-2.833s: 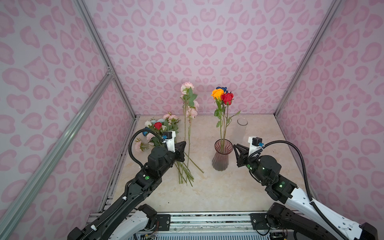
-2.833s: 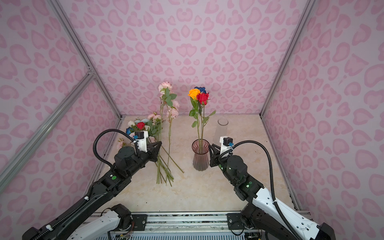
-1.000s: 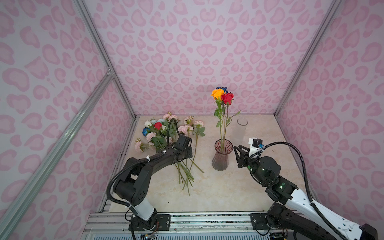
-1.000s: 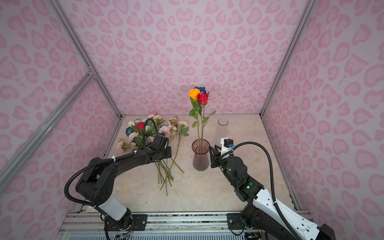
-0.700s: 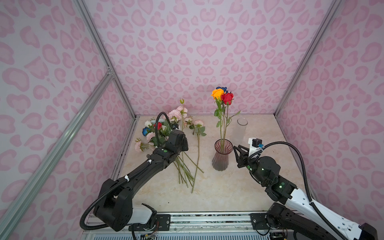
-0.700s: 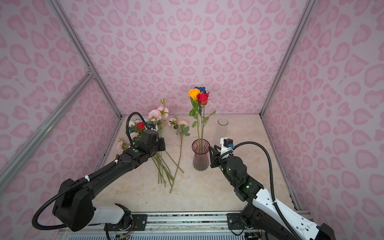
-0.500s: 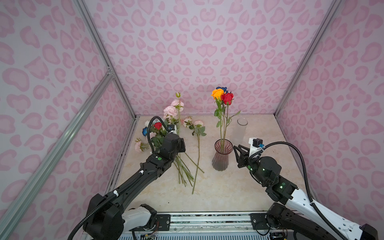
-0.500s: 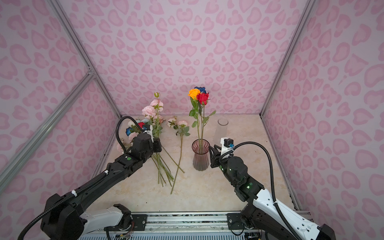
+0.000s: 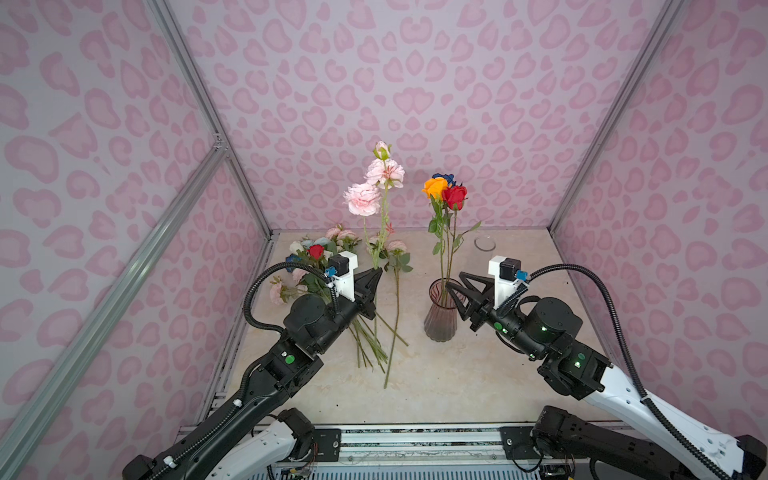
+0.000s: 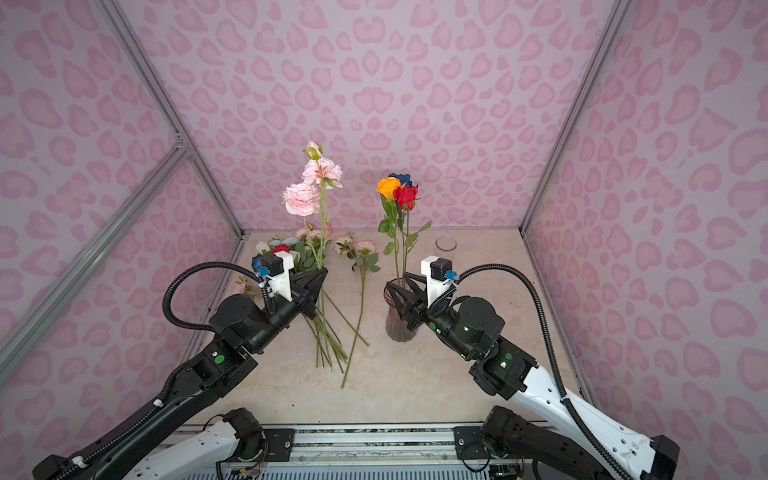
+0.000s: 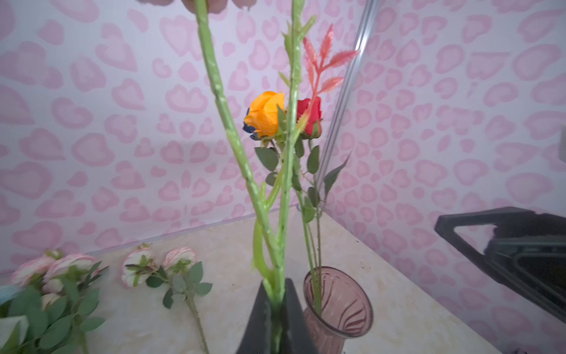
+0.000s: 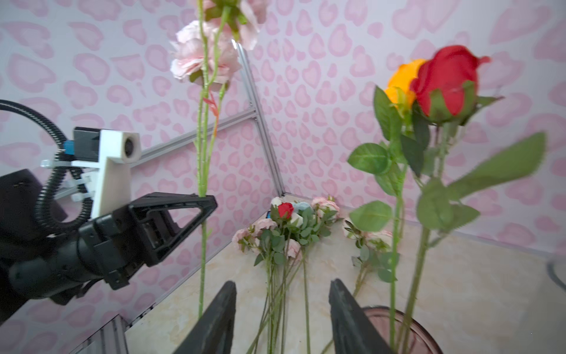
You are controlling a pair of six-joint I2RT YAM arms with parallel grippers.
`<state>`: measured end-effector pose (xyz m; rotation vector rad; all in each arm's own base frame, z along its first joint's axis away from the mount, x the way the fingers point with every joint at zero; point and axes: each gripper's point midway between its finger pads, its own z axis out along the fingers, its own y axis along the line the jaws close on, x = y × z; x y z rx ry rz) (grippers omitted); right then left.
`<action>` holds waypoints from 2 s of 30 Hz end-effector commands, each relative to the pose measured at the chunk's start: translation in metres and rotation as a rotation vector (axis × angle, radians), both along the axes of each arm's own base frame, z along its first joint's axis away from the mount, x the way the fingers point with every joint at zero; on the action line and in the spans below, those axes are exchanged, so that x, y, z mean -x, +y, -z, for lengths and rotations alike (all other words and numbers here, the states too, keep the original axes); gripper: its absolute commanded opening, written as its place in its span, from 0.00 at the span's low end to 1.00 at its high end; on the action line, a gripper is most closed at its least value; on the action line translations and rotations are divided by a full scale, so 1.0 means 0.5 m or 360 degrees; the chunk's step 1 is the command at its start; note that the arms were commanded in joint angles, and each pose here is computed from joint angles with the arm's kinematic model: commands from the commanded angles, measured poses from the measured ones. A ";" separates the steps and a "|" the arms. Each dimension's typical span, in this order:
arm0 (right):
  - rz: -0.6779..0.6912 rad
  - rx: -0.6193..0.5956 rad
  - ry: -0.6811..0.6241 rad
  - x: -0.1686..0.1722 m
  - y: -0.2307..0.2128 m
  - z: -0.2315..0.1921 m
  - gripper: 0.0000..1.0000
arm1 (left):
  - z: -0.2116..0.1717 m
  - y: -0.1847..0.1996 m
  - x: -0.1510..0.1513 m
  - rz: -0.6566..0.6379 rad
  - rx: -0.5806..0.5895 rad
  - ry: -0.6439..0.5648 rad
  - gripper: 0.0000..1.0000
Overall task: Arrange the flowers into the vase
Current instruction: 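Grasp the pink rose stem with right gripper while left gripper holds it, then carry the pink rose over the pink vase with right gripper while left gripper withdraws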
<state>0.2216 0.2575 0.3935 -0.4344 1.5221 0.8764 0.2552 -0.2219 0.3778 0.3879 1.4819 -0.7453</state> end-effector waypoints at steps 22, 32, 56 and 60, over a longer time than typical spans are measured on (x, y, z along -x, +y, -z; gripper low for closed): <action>-0.0396 -0.0238 0.0068 0.012 0.174 -0.063 0.16 | -0.029 -0.092 0.097 0.0384 -0.0005 -0.0106 0.03; -0.0404 -0.0249 0.0053 0.014 0.177 -0.078 0.00 | -0.017 -0.063 0.072 0.0211 0.0007 -0.0029 0.41; 0.0532 0.0162 -0.0468 -0.136 -0.101 -0.299 0.00 | 0.146 0.080 0.065 -0.0247 0.0022 0.0330 0.51; 0.0519 0.0149 -0.0357 -0.168 -0.103 -0.241 0.00 | 0.160 0.077 0.061 -0.0252 0.0004 0.0355 0.51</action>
